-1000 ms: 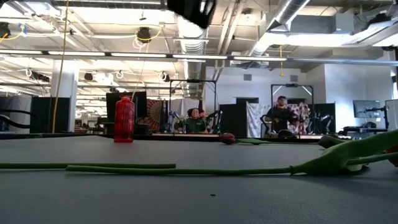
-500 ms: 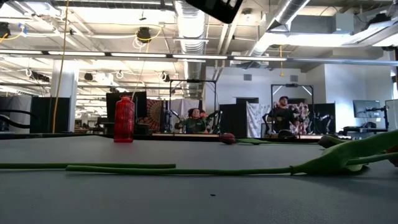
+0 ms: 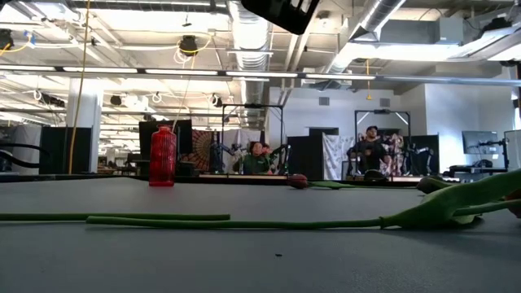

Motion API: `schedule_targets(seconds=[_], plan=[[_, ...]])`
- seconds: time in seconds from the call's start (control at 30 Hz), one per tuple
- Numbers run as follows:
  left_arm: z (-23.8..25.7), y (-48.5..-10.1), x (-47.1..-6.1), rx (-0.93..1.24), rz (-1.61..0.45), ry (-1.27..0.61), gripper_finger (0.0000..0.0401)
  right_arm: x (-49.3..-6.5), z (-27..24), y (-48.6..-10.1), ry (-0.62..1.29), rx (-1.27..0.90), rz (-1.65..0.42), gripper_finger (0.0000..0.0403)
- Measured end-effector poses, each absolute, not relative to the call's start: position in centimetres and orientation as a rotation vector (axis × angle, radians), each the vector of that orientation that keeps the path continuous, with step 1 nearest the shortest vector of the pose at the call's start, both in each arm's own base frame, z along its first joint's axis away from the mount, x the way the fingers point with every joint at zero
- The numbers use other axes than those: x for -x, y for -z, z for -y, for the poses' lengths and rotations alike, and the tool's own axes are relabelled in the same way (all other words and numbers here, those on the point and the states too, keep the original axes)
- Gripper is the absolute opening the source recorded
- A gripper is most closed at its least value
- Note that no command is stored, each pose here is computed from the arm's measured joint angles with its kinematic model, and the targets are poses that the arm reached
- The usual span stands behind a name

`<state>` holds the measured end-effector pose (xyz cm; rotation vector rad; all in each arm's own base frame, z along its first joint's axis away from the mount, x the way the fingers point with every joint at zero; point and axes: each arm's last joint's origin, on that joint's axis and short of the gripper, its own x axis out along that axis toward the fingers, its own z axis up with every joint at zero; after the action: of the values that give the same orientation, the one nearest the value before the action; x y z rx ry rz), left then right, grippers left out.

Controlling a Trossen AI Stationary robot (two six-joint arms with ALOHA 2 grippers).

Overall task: Sort flowers into vase by color
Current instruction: Put the right black tulip into the red vase

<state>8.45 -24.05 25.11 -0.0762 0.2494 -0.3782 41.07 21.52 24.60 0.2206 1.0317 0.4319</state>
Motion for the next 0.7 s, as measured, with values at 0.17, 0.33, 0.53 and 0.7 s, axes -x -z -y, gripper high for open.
schedule_targets(seconds=[0.17,0.33,0.53,0.7], plan=[[24.0,-25.2,-8.4,0.115,-0.263,0.384,0.0141,-41.1,-21.5,-24.6,-0.428,-0.227,-1.033,0.0025],[23.4,-26.1,-8.3,0.15,-0.245,0.396,0.0157,-41.2,-21.2,-24.6,-0.425,-0.232,-1.033,0.0026],[22.0,-28.3,-7.9,0.196,-0.187,0.42,0.0158,-41.2,-21.1,-24.6,-0.419,-0.24,-1.04,0.0026],[20.7,-30.0,-7.5,0.235,-0.139,0.45,0.0158,-41.2,-21.2,-24.6,-0.415,-0.246,-1.049,0.0026]])
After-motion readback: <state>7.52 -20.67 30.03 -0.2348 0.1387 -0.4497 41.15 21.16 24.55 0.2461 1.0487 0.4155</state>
